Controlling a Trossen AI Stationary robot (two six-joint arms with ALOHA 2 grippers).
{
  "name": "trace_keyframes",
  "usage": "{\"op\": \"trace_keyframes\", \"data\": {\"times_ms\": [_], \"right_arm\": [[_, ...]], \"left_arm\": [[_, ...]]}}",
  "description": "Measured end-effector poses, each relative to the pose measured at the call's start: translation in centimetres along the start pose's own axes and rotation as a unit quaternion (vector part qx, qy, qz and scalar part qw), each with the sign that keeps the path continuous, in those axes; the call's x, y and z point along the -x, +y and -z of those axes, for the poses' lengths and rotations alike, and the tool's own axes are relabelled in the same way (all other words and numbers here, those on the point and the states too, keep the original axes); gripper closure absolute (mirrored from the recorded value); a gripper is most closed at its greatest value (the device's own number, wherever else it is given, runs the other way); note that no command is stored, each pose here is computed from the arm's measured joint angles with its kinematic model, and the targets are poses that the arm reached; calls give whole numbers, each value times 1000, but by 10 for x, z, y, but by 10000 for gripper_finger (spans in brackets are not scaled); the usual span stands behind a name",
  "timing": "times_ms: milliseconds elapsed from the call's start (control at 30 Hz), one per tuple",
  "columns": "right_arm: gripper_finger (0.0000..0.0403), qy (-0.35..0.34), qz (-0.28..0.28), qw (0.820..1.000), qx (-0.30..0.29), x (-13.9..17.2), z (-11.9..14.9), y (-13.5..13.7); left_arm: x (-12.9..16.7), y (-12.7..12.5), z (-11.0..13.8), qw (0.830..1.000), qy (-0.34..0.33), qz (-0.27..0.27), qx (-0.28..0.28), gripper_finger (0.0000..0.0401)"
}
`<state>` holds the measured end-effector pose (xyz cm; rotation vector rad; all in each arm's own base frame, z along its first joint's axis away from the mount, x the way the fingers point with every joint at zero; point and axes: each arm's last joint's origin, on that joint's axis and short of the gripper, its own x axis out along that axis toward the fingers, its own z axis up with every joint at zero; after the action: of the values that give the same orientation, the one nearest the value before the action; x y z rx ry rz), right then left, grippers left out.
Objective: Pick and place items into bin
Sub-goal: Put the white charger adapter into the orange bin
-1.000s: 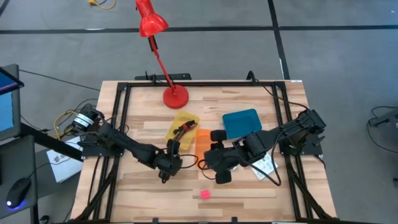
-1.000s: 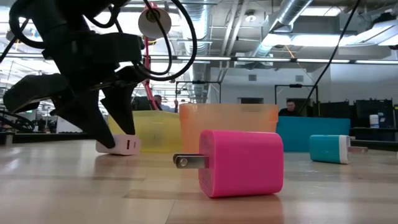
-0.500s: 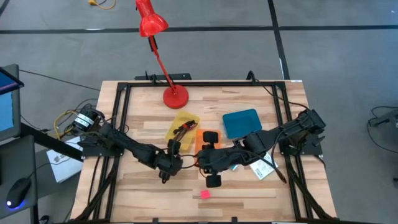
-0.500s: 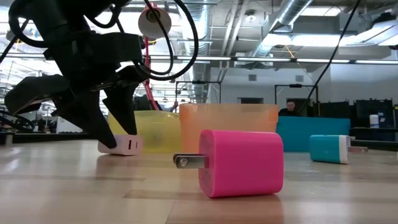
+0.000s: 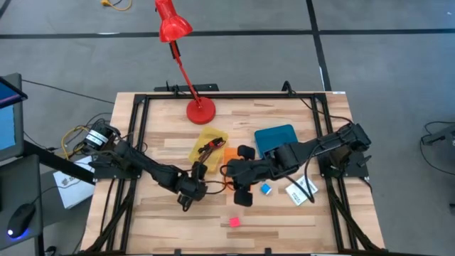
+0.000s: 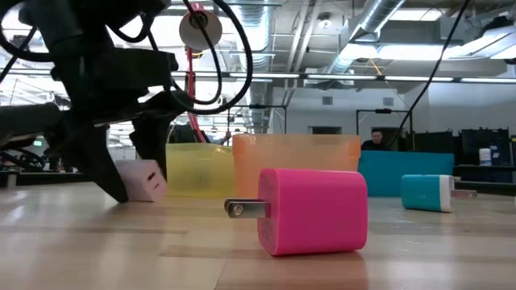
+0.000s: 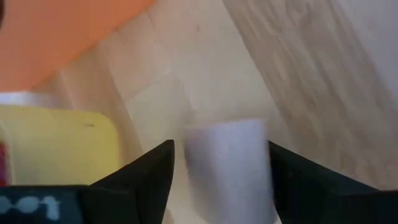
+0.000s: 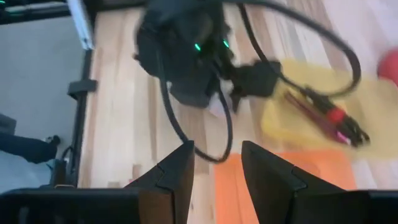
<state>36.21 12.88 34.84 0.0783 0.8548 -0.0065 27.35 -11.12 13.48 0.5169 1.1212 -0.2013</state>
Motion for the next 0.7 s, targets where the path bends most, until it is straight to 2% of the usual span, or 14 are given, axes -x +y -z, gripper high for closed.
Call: {"op": "trace_keyframes", "data": {"times_ms": [200,400,700], "right_arm": [[275,25,8,1000,-1,0,5,-1],[275,31,11,999,0,0,6,-2],[275,40,14,999,3,0,8,-3]], "left_arm": [[1,-2,-1,1000,-3,15,18,168],[0,0,0,997,-1,21,76,168],[0,-1,0,997,-8,45,68,168]]}}
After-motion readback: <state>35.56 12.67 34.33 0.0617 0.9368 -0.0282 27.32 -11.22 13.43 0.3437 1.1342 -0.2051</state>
